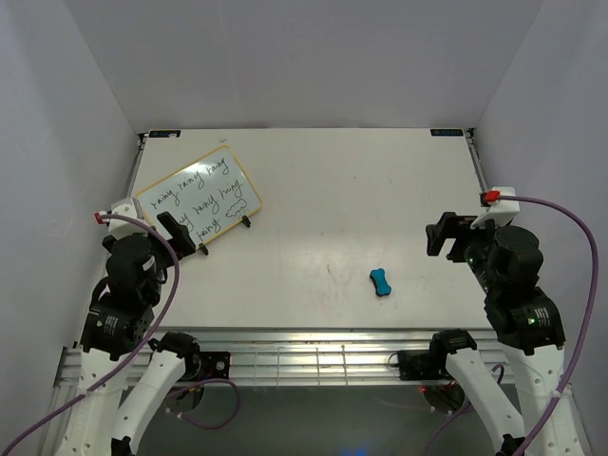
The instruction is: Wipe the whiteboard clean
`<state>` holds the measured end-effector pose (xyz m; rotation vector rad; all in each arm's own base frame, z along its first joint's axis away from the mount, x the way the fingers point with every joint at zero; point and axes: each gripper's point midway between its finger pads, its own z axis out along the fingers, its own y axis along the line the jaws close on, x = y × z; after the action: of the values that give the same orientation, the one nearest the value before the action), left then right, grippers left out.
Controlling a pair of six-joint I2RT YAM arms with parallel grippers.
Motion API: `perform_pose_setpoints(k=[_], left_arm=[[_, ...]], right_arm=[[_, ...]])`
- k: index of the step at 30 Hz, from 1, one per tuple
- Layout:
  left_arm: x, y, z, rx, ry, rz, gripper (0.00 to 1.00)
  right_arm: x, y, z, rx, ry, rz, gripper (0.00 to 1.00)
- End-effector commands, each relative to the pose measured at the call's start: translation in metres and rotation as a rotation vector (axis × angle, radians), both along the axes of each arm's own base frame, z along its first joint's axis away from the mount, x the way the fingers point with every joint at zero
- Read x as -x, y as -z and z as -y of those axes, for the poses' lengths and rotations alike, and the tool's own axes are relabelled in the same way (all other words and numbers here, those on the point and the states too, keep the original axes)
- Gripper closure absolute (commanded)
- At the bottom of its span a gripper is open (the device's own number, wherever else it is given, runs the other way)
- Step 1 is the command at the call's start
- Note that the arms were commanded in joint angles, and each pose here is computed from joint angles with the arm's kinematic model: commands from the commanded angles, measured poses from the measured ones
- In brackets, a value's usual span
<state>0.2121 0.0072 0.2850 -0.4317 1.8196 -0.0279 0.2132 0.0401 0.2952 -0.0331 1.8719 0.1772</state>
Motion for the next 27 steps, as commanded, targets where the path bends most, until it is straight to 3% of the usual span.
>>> perform_pose_setpoints(k=[1, 8, 11, 13, 15, 16, 18, 20, 24, 27], left_arm=[[-0.003, -0.002, 0.008, -0.003, 0.05, -0.011, 0.02], [-0.023, 0.002, 0.046, 0.015, 0.247, -0.088, 0.02], [-0.046, -0.002, 0.067, 0.037, 0.327, -0.072, 0.02], [-0.073, 0.007, 0.067, 0.019, 0.293, -0.101, 0.02], [-0.101, -0.004, 0.047, 0.016, 0.206, -0.12, 0.02], [-0.123, 0.013, 0.039, 0.046, 0.187, -0.191, 0.02], [-0.144, 0.009, 0.001, 0.258, 0.147, -0.172, 0.02], [-0.161, 0.0, -0.042, 0.35, 0.039, -0.113, 0.02], [-0.153, 0.002, -0.096, 0.49, -0.115, -0.03, 0.02], [-0.138, 0.019, -0.118, 0.404, -0.192, -0.007, 0.02]], right_arm=[[-0.004, -0.012, -0.004, -0.023, -0.016, 0.067, 0.1], [0.001, 0.0, -0.035, -0.092, -0.182, 0.113, 0.1], [0.004, 0.002, -0.046, -0.127, -0.238, 0.132, 0.1], [0.005, 0.002, -0.052, -0.15, -0.27, 0.14, 0.1], [0.008, 0.007, -0.063, -0.172, -0.325, 0.119, 0.1], [0.009, 0.008, -0.065, -0.177, -0.341, 0.112, 0.1], [0.011, 0.015, -0.072, -0.181, -0.383, 0.09, 0.1], [0.012, 0.02, -0.073, -0.175, -0.392, 0.072, 0.1], [0.018, 0.03, -0.079, -0.168, -0.442, 0.046, 0.1], [0.025, 0.031, -0.088, -0.182, -0.504, 0.058, 0.1]])
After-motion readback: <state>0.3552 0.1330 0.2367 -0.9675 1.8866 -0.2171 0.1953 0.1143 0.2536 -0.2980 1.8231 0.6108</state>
